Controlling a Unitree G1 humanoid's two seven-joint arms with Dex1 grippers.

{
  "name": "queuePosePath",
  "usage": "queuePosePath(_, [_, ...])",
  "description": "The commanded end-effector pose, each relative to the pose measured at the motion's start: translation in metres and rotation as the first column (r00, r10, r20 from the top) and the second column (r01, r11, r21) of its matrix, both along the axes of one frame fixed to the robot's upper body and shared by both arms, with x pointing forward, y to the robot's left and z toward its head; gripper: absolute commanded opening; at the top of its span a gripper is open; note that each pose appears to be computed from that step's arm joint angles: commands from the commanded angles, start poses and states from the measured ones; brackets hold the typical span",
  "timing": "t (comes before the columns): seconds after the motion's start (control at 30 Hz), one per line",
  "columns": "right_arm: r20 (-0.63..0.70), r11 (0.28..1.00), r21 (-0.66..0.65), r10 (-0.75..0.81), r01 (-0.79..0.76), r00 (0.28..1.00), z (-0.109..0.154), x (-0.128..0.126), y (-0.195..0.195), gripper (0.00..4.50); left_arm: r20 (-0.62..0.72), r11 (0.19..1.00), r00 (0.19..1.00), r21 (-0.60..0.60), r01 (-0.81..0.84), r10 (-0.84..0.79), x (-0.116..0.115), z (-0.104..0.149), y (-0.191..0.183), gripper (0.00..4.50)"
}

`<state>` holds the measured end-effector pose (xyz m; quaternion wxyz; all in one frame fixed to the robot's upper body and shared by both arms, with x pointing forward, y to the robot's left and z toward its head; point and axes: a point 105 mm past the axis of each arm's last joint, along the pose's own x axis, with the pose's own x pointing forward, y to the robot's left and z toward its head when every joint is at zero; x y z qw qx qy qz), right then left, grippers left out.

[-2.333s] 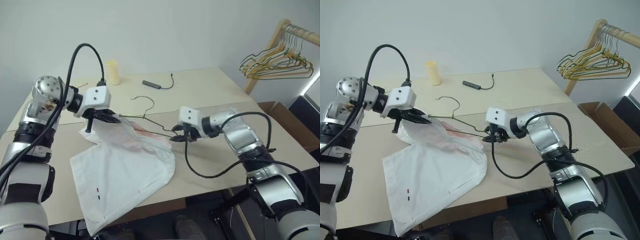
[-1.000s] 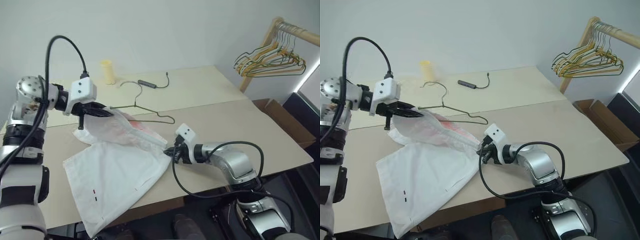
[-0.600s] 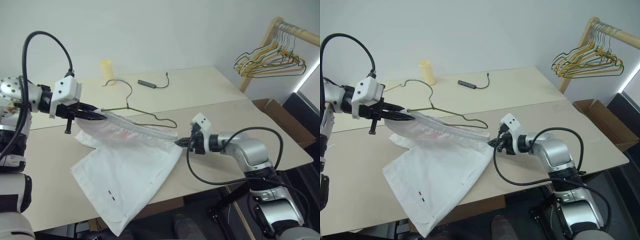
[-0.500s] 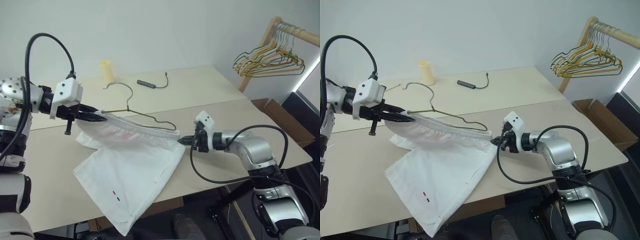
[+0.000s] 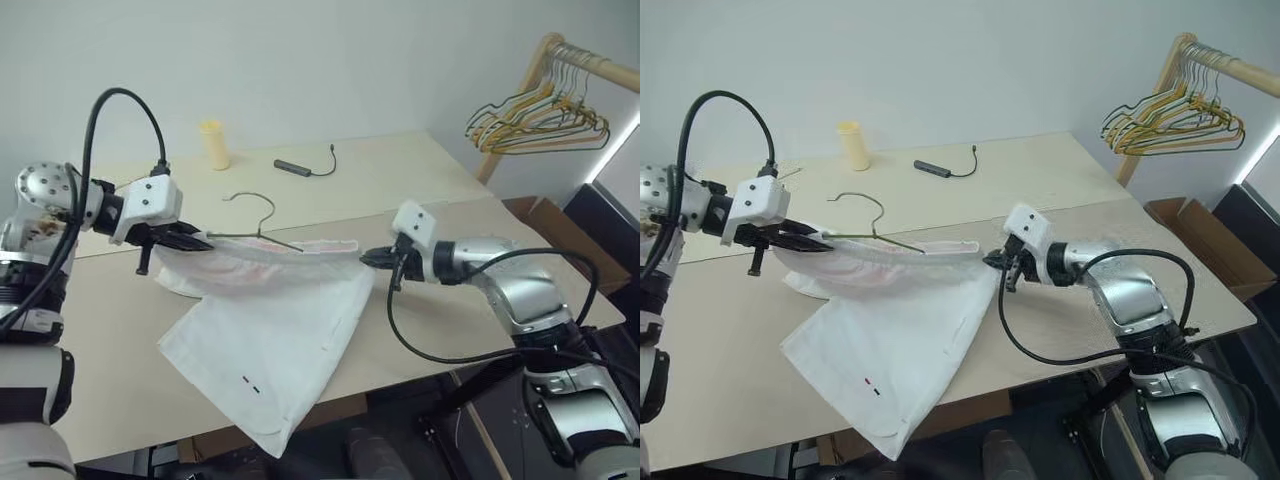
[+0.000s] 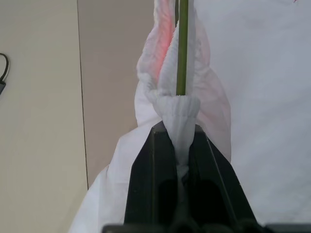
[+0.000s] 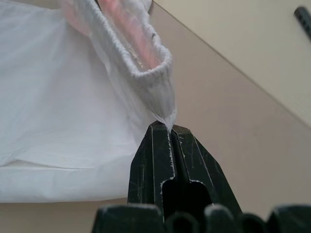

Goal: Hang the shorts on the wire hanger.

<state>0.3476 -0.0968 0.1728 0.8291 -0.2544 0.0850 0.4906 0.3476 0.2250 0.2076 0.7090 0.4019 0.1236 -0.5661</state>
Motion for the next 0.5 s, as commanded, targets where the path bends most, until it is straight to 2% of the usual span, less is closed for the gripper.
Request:
queuePosePath(0.03, [0.205,0.992,-0.097,0.105,-0.086,0.973,0.044,-0.001,0.02,0.01,0.118,1.0,0.993,-0.015,0.008,-0.006,0.009,0.03,-0.007,0.0])
queuePosePath(0.17, [0.284,0.979,-0.176,0.149,-0.101,0.947,0.06,0.003,0.035,0.01,0.145,0.999,0.989,-0.031,0.013,-0.008,0.015,0.038,-0.014,0.0])
queuePosePath(0.27, [0.305,0.964,-0.219,0.214,-0.15,0.928,0.062,-0.002,0.044,0.01,0.158,0.999,0.987,-0.038,0.006,0.0,0.017,0.04,-0.014,0.0])
queuePosePath(0.5, [0.339,0.959,-0.237,0.229,-0.153,0.912,0.059,0.0,0.051,0.01,0.146,0.997,0.989,-0.07,0.011,0.0,0.014,0.032,-0.014,0.0])
